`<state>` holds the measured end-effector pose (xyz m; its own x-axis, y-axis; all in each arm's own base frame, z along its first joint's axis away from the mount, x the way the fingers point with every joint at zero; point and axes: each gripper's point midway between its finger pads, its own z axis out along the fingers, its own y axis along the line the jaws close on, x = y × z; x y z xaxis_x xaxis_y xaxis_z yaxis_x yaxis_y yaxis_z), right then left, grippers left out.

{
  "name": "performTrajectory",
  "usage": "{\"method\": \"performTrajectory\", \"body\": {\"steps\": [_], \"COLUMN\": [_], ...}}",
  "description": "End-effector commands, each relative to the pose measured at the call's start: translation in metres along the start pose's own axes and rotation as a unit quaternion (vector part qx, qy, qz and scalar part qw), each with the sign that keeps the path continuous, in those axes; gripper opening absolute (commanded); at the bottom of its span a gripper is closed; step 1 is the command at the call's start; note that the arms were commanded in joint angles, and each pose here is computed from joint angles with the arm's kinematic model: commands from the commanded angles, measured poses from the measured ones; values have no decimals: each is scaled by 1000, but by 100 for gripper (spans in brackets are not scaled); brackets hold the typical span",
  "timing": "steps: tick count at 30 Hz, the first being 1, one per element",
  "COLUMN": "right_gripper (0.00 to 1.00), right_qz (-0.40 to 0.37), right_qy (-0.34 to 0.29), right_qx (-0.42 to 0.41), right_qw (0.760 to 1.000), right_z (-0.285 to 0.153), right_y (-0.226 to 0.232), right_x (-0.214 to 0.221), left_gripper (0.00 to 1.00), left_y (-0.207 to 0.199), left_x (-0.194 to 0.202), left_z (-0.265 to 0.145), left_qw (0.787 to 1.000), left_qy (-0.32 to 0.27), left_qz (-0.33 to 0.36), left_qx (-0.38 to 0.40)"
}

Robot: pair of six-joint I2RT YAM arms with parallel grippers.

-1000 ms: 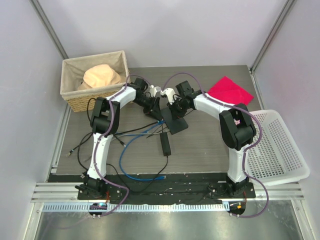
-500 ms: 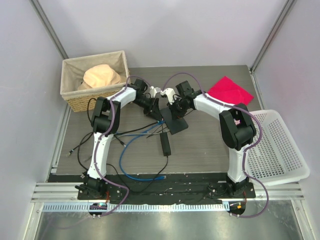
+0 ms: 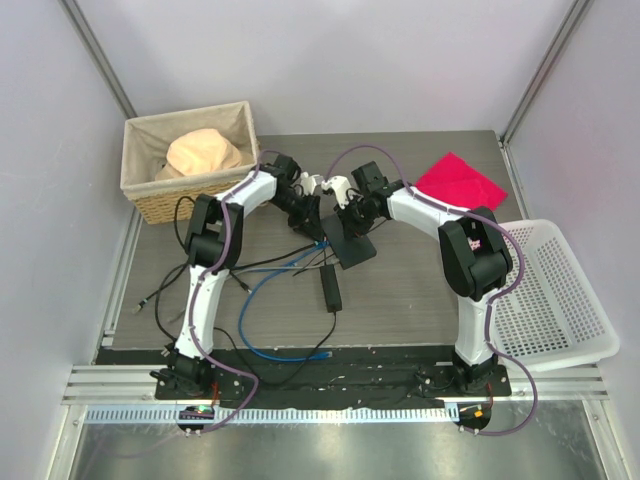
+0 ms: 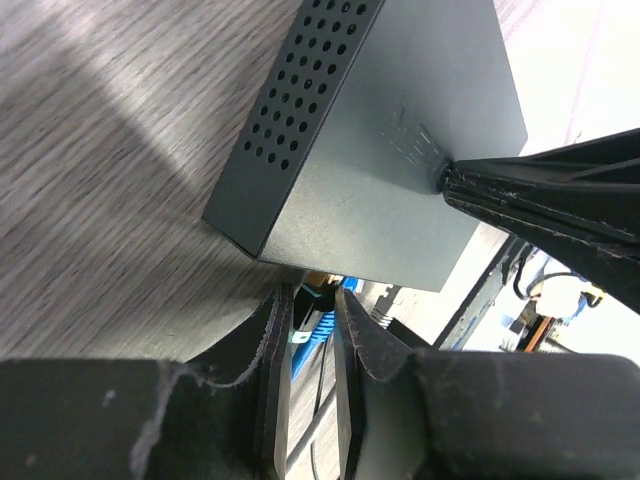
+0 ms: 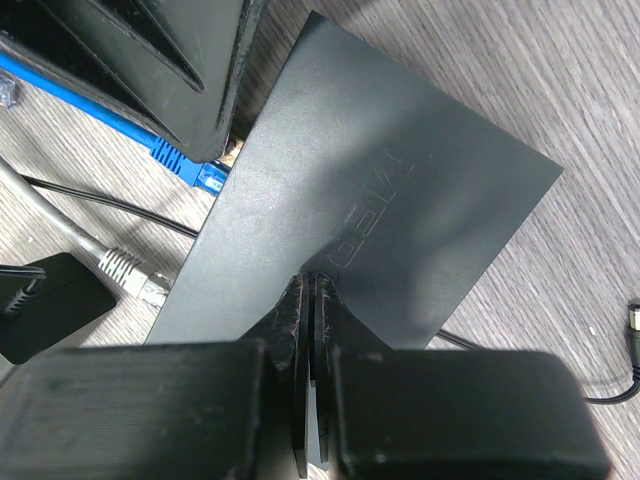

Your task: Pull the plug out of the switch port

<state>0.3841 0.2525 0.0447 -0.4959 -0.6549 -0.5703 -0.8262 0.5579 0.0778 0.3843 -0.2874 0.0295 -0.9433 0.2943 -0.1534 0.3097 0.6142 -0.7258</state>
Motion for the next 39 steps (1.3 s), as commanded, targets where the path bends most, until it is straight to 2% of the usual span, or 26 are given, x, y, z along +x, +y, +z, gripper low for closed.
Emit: {"method": "performTrajectory", "body": {"steps": [1,3,4,5,7,12,15,20,26,31,38,39], "right_gripper": [1,1,1,1,1,1,1,1,1,1,1,1], "right_qz": [35,35,36,36,36,35,36,37,38,34,36,36], "right_qy": [102,102,102,104,103,104,104,107,112,114,114,114], "right_qx": [-13,-11,-11,-12,-11,-11,-9,-4,-6,-1,-1,-1], "right_qw": [994,994,994,994,994,994,994,994,993,993,993,993], "right_z": [14,15,15,16,16,16,16,16,22,20,23,23], "right_y": [10,9,9,9,9,9,8,7,7,6,5,5], "right_x": [63,63,64,64,64,65,65,68,69,69,71,70], "left_gripper": [0,0,0,0,0,0,0,0,0,0,0,0], "left_y": [21,14,-1,-6,3,24,15,22,10,-3,-23,-24], "left_x": [3,10,14,10,10,2,7,37,25,3,3,3], "left_z": [0,5,8,7,10,10,0,-17,-16,-28,-83,-95], "left_qw": [998,999,999,998,999,995,997,998,999,999,989,984], "left_qy": [2,13,22,22,28,25,30,52,32,17,2,0], "left_qz": [-7,1,21,29,23,59,57,-22,-19,49,134,163], "left_qx": [-66,-30,28,43,18,-70,-36,-27,13,-12,-57,-74]}}
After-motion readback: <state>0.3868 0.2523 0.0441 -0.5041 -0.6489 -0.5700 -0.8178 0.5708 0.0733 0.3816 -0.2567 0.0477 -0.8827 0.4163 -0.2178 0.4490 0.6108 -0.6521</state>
